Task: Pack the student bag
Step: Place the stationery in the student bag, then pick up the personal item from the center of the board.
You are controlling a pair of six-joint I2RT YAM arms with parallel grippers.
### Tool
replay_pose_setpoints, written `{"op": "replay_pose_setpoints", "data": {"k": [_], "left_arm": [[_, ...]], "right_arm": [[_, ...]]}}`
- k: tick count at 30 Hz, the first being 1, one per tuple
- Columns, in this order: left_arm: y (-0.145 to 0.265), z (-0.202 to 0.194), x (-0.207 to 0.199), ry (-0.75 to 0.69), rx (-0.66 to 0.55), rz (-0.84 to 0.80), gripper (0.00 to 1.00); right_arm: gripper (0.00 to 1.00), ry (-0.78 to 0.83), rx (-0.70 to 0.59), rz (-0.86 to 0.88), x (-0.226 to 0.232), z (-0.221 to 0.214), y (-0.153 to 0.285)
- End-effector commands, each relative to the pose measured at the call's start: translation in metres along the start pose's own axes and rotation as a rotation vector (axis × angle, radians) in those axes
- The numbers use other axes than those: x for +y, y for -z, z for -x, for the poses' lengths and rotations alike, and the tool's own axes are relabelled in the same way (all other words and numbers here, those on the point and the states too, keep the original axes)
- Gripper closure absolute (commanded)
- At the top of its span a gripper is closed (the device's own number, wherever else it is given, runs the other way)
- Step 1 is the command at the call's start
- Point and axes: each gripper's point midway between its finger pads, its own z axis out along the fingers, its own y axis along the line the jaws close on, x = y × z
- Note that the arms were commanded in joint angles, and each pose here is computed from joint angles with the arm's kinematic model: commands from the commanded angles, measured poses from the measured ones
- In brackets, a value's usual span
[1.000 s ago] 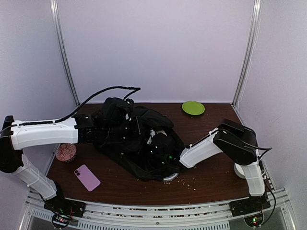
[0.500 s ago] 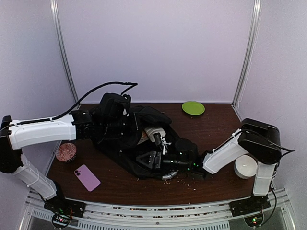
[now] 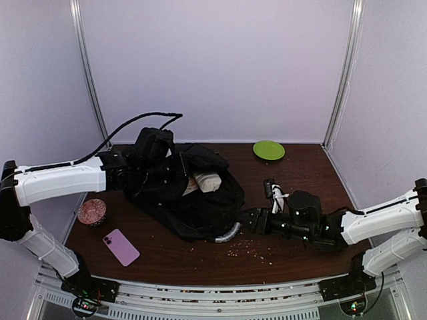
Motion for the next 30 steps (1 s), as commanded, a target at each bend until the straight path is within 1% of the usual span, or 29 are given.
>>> {"op": "replay_pose_setpoints", "data": {"k": [1, 5, 10, 13, 16, 17, 18, 19, 21, 22, 23, 24, 25, 26, 28, 30], "left_arm": [[0.001, 0.004, 0.014, 0.071, -0.055, 0.017, 1.0], [-0.003, -0.017, 0.004, 0.068, -0.025, -0.009, 1.0], [-0.012, -0.036, -0.016, 0.035, 0.025, -0.051, 1.0], [-0.018, -0.047, -0.034, -0.033, 0.066, -0.093, 1.0], [-0.017, -0.053, -0.044, -0.122, 0.086, -0.094, 1.0], [-0.015, -0.053, -0.044, -0.142, 0.088, -0.087, 0.97], [-0.012, -0.052, -0.043, -0.162, 0.087, -0.08, 0.9], [-0.008, -0.052, -0.04, -0.174, 0.083, -0.067, 0.77], [0.003, -0.049, -0.032, -0.179, 0.079, -0.049, 0.45], [0.009, -0.049, -0.027, -0.184, 0.081, -0.035, 0.32], [0.017, -0.048, -0.021, -0.184, 0.077, -0.016, 0.2], [0.026, -0.048, -0.013, -0.185, 0.074, 0.015, 0.11], [0.035, -0.049, -0.004, -0.182, 0.072, 0.049, 0.05], [0.045, -0.054, 0.01, -0.175, 0.078, 0.106, 0.03], [0.065, -0.062, 0.026, -0.124, 0.067, 0.156, 0.02], [0.084, -0.082, 0.049, -0.074, 0.08, 0.221, 0.02]], "right_arm": [[0.29, -0.072, -0.072, -0.25, -0.061, 0.012, -0.003], [0.29, -0.102, -0.064, -0.282, -0.068, 0.013, -0.023], [0.37, -0.173, -0.071, -0.294, -0.088, 0.014, -0.04], [0.38, -0.149, -0.086, -0.316, -0.092, 0.019, -0.032], [0.35, -0.098, -0.089, -0.336, -0.092, 0.023, -0.017], [0.34, -0.078, -0.078, -0.339, -0.092, 0.021, -0.011], [0.33, -0.062, -0.067, -0.335, -0.091, 0.02, -0.006], [0.33, -0.047, -0.052, -0.333, -0.09, 0.019, -0.001], [0.32, -0.014, -0.037, -0.319, -0.083, 0.018, 0.011], [0.32, 0.001, -0.032, -0.321, -0.082, 0.017, 0.017], [0.32, 0.013, -0.028, -0.326, -0.082, 0.016, 0.023], [0.32, 0.024, -0.025, -0.326, -0.08, 0.015, 0.028], [0.31, 0.032, -0.023, -0.328, -0.079, 0.013, 0.033], [0.32, 0.037, -0.024, -0.33, -0.079, 0.012, 0.038], [0.31, 0.043, -0.031, -0.328, -0.077, 0.01, 0.047], [0.31, 0.04, -0.041, -0.322, -0.077, 0.008, 0.055]]}}
